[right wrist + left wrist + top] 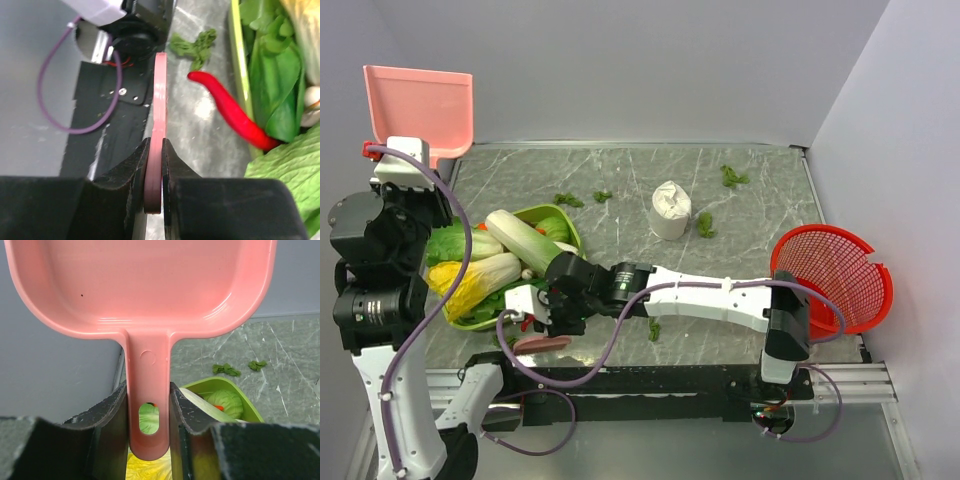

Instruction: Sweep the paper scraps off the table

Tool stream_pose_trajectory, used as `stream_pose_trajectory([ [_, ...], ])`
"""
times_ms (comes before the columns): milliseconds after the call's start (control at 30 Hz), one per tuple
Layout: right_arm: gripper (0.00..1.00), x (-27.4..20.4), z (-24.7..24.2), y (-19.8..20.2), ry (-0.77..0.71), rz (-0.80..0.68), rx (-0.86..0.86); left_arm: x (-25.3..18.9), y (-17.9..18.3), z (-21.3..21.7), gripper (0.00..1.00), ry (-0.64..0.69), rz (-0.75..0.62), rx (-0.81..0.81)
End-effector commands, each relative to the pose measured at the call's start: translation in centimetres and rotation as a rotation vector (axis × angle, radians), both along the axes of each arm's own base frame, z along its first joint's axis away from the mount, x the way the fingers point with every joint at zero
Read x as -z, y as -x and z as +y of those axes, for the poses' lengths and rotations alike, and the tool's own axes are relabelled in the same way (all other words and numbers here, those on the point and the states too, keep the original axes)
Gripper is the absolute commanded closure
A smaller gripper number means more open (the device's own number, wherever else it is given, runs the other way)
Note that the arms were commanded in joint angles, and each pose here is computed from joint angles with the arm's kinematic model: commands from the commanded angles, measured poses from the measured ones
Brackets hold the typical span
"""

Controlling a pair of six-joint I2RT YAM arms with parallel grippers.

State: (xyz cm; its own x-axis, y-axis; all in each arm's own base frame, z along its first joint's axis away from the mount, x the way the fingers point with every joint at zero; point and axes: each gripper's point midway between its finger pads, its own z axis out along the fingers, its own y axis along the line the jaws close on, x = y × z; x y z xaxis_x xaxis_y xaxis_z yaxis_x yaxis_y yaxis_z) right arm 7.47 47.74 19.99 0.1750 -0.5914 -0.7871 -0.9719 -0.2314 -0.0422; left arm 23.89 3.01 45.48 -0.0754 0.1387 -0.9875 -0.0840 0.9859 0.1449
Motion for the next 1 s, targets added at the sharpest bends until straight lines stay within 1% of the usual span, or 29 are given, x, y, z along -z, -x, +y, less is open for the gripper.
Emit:
stream_pose_trajectory([
  [0,1.0,-3.6,2.6,-1.7,-0.141,-0.11,0.051,-0.9,0.1,0.0,0.99,0.018,-0.028,0.001],
  [133,1.0,-3.6,3.6,-2.1,-0.161,-0.109,0.077,-0.6,-0.7,-0.1,0.99,0.056,-0.017,0.019],
  [300,1.0,-4.0,4.9,-1.6,-0.227,-0.072,0.064,-0.2,-1.1,-0.3,0.99,0.06,0.0,0.04],
  [400,1.0,-3.4,5.5,-1.5,-0.236,-0.049,0.063,0.3,-1.0,-0.4,0.99,0.067,0.01,0.042],
  [433,1.0,-3.8,6.0,-1.6,-0.264,-0.049,0.064,0.5,-1.0,-0.4,0.99,0.071,0.017,0.044],
  [733,1.0,-3.6,8.2,-2.0,-0.342,0.049,0.105,0.3,-1.0,-0.8,0.99,0.083,0.025,0.069],
  [933,1.0,-2.5,8.9,-1.9,-0.337,0.074,0.092,0.4,-0.8,-1.2,0.99,0.093,0.029,0.091],
  [967,1.0,-2.8,9.2,-1.8,-0.358,0.068,0.085,0.5,-0.7,-1.2,0.99,0.091,0.029,0.086],
])
